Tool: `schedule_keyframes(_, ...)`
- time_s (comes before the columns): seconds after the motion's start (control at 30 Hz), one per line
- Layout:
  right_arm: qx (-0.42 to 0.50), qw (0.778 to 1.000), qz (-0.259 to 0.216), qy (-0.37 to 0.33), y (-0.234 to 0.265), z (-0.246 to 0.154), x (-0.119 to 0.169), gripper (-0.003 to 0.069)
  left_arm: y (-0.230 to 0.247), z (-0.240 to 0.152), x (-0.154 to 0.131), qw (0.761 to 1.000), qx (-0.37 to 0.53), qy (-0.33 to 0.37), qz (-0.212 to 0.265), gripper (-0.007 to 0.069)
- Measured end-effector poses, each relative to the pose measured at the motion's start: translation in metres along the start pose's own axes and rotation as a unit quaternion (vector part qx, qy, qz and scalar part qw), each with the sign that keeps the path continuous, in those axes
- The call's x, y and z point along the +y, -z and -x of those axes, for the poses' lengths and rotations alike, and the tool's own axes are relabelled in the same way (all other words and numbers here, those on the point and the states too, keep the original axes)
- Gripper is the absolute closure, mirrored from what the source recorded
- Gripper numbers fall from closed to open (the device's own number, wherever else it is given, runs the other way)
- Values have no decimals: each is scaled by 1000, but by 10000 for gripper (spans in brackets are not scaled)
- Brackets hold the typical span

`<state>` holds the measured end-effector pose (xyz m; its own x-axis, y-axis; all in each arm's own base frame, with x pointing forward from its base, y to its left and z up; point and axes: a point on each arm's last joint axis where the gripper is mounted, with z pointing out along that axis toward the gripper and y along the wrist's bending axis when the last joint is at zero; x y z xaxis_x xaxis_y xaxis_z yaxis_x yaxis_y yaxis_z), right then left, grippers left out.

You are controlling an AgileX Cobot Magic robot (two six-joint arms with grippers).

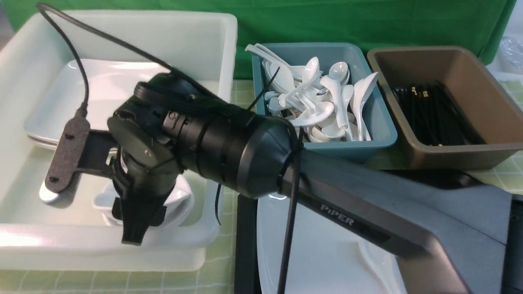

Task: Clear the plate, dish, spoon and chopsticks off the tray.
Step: Use the right arm to put the small plate into the large storage box on the left, then use the left arm to grab a soup spoon from the plate

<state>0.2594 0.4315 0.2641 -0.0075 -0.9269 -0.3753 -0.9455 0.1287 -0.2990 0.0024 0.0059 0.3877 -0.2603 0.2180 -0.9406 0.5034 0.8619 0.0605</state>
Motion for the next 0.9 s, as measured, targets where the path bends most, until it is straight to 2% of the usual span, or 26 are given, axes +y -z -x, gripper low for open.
schedule_keyframes(0.1,26,999,8,-38,46,-4,-5,167,-3,1,-1,1000,5,2,-5,605)
schedule_keyframes(0.2,-13,997,-15,-70,97,-2,-13,223,-16,6,-2,1000,28,3,-10,605)
schedule_keyframes(0.37,-41,986,-36,-160,155,-27,-27,454,-55,15,-9,995,98,14,-33,605)
schedule_keyframes(0.47,-19,979,-37,-199,175,-59,-28,529,-73,17,-12,990,130,20,-46,605)
schedule_keyframes(0.53,-15,975,-42,-219,195,-83,-26,543,-81,18,-14,987,149,24,-50,605)
schedule_keyframes(0.63,19,956,-55,-289,230,-163,-7,545,-119,17,-21,974,212,12,-80,605)
schedule_keyframes(0.7,27,950,-59,-307,237,-183,1,544,-132,17,-24,969,228,12,-89,605)
schedule_keyframes(0.77,41,932,-71,-353,242,-229,20,540,-173,14,-31,956,271,29,-110,605)
schedule_keyframes(0.8,34,932,-74,-354,246,-231,22,540,-173,14,-32,956,271,30,-112,605)
schedule_keyframes(0.9,41,915,-90,-392,253,-276,48,533,-226,1,-49,934,319,62,-149,605)
